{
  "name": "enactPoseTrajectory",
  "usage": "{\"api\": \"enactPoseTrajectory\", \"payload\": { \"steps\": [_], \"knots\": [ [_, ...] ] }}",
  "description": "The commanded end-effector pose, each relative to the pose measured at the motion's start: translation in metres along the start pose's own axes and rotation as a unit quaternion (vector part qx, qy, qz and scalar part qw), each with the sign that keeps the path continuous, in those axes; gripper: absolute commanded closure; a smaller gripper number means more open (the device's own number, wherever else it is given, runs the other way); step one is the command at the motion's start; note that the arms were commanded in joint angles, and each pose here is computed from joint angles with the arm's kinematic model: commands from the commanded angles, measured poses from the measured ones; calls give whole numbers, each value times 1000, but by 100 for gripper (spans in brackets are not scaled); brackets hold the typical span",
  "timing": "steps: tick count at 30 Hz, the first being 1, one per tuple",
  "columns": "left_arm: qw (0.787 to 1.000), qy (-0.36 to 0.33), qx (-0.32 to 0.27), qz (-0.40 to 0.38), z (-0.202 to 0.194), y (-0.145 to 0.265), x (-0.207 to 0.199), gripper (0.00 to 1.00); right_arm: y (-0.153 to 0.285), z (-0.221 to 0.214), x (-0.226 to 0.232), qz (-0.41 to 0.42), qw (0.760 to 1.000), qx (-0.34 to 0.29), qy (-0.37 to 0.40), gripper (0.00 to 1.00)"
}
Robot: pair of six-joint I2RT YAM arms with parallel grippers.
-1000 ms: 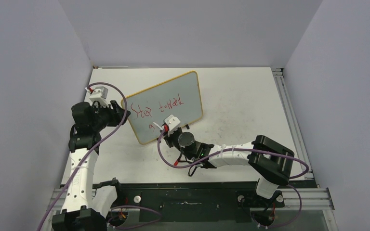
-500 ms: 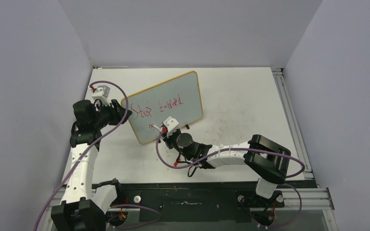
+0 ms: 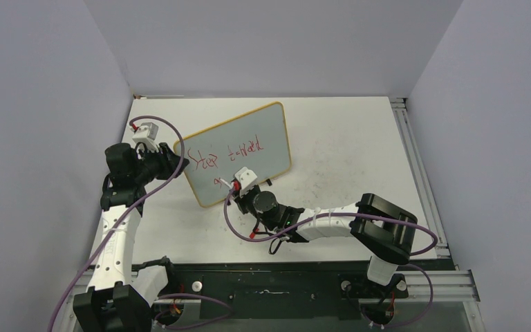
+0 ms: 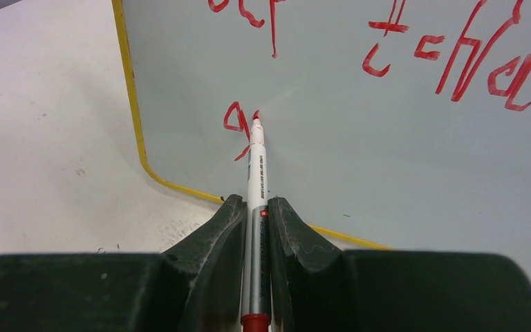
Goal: Write a sentence on the whiteboard
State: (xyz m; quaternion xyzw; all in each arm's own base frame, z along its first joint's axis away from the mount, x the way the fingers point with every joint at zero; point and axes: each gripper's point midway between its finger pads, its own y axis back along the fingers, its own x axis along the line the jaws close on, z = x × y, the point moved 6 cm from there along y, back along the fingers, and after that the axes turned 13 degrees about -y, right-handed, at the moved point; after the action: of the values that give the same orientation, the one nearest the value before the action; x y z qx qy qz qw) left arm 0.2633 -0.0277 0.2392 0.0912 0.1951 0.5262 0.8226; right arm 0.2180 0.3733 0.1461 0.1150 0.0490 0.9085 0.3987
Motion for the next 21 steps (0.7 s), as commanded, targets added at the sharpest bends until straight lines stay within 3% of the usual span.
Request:
{"api": "enactPoseTrajectory", "payload": {
  "steps": [1, 21],
  "knots": [
    [999, -17, -28, -3, 13, 0, 1, 66, -2, 18, -5, -20, 999, -35, -23, 95],
    [999, -17, -28, -3, 13, 1, 1, 67, 0, -7, -9, -23, 999, -1, -26, 95]
  ]
}}
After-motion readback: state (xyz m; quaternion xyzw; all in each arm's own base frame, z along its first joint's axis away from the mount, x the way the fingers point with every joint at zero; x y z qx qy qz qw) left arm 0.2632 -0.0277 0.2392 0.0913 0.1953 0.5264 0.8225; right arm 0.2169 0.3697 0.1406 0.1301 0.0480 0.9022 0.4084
